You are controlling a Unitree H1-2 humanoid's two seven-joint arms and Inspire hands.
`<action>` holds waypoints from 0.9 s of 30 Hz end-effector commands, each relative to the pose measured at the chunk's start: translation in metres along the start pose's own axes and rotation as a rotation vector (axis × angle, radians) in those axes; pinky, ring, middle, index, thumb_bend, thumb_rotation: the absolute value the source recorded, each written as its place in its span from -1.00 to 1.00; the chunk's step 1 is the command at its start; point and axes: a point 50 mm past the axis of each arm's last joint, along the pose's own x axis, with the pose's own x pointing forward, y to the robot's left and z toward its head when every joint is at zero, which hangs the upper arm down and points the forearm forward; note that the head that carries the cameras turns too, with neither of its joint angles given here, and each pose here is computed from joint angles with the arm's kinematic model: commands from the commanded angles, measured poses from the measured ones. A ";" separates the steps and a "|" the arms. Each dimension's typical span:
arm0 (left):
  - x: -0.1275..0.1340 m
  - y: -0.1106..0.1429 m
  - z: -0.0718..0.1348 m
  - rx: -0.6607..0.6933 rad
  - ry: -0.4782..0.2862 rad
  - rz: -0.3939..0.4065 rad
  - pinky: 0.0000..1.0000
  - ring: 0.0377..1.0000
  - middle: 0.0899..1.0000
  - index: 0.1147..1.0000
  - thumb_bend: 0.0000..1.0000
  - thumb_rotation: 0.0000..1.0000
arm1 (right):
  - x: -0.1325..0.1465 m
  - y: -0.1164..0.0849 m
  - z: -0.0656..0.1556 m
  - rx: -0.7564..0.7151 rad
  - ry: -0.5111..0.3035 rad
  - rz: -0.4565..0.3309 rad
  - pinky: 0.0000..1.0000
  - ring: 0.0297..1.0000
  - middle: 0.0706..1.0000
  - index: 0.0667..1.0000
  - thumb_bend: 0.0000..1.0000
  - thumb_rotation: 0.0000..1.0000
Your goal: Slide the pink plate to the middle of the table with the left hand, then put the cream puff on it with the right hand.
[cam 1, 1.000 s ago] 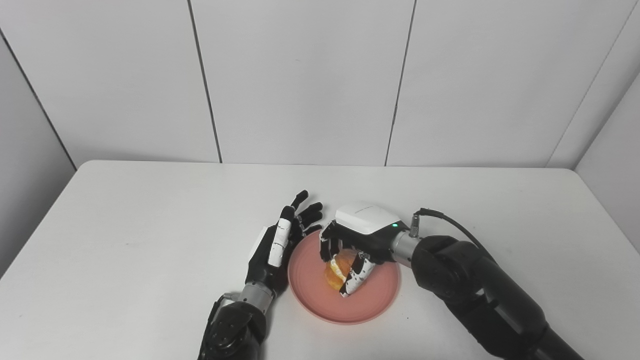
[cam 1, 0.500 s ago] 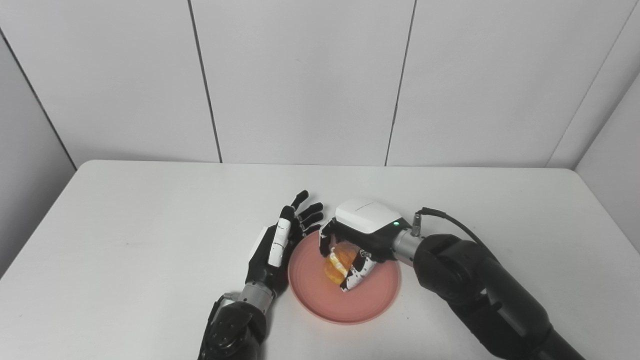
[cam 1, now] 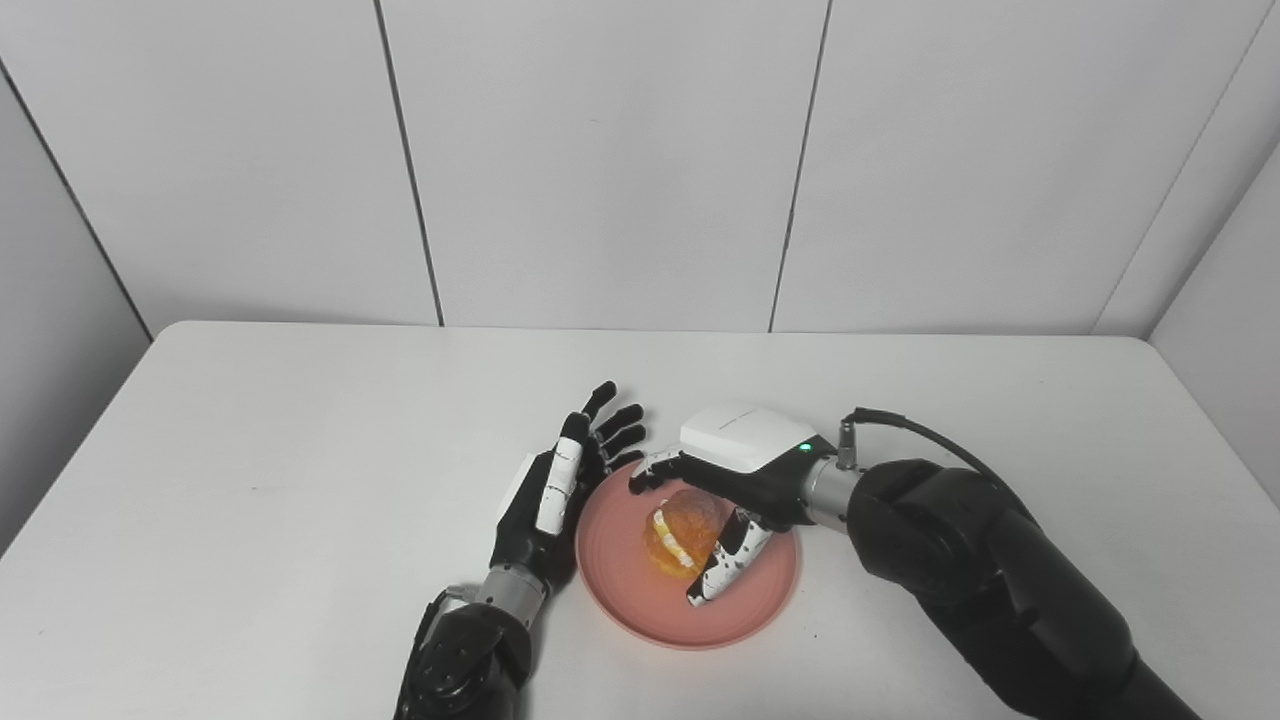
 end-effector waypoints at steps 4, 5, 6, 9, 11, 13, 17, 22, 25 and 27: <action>-0.007 0.001 -0.011 -0.018 0.062 0.022 0.74 0.75 0.65 0.84 0.64 0.87 | -0.027 -0.040 -0.005 0.072 -0.008 -0.151 0.50 0.65 0.64 0.60 1.00 -0.32; -0.007 0.001 -0.011 -0.019 0.061 0.024 0.74 0.75 0.65 0.83 0.63 0.88 | -0.031 -0.039 -0.008 0.090 -0.015 -0.175 0.45 0.62 0.62 0.59 1.00 -0.31; -0.007 0.001 -0.010 -0.020 0.061 0.026 0.74 0.75 0.65 0.83 0.63 0.88 | -0.035 -0.039 -0.010 0.110 -0.020 -0.201 0.44 0.61 0.62 0.58 1.00 -0.30; -0.008 0.001 -0.009 -0.020 0.061 0.035 0.67 0.77 0.66 0.84 0.63 0.88 | -0.045 -0.031 -0.019 0.210 -0.047 -0.329 0.30 0.51 0.52 0.53 1.00 -0.14; -0.008 0.002 -0.009 -0.021 0.053 0.036 0.66 0.79 0.67 0.83 0.62 0.87 | -0.049 -0.022 -0.026 0.290 -0.072 -0.425 0.25 0.47 0.49 0.50 0.93 -0.01; -0.009 0.003 -0.009 -0.021 0.040 0.041 0.68 0.79 0.71 0.82 0.60 0.87 | -0.052 -0.010 -0.033 0.379 -0.092 -0.528 0.32 0.53 0.56 0.51 0.88 0.25; -0.011 0.002 -0.008 -0.008 0.002 0.077 0.72 0.82 0.76 0.81 0.60 0.82 | -0.050 0.017 -0.040 0.549 -0.115 -0.709 0.49 0.64 0.65 0.59 0.80 0.55; -0.013 0.000 -0.006 0.092 -0.076 0.160 0.79 0.86 0.83 0.86 0.72 0.85 | -0.040 0.055 -0.045 0.944 -0.103 -0.888 0.61 0.72 0.73 0.70 0.75 0.85; -0.015 -0.002 -0.006 0.113 -0.104 0.212 0.87 0.89 0.89 0.89 0.69 0.90 | -0.034 0.069 -0.047 1.144 -0.107 -0.961 0.64 0.73 0.74 0.74 0.75 0.88; -0.016 -0.001 -0.008 0.146 -0.131 0.248 0.95 0.93 0.94 0.94 0.66 0.95 | -0.028 0.080 -0.048 1.266 -0.079 -1.028 0.67 0.74 0.75 0.77 0.79 0.91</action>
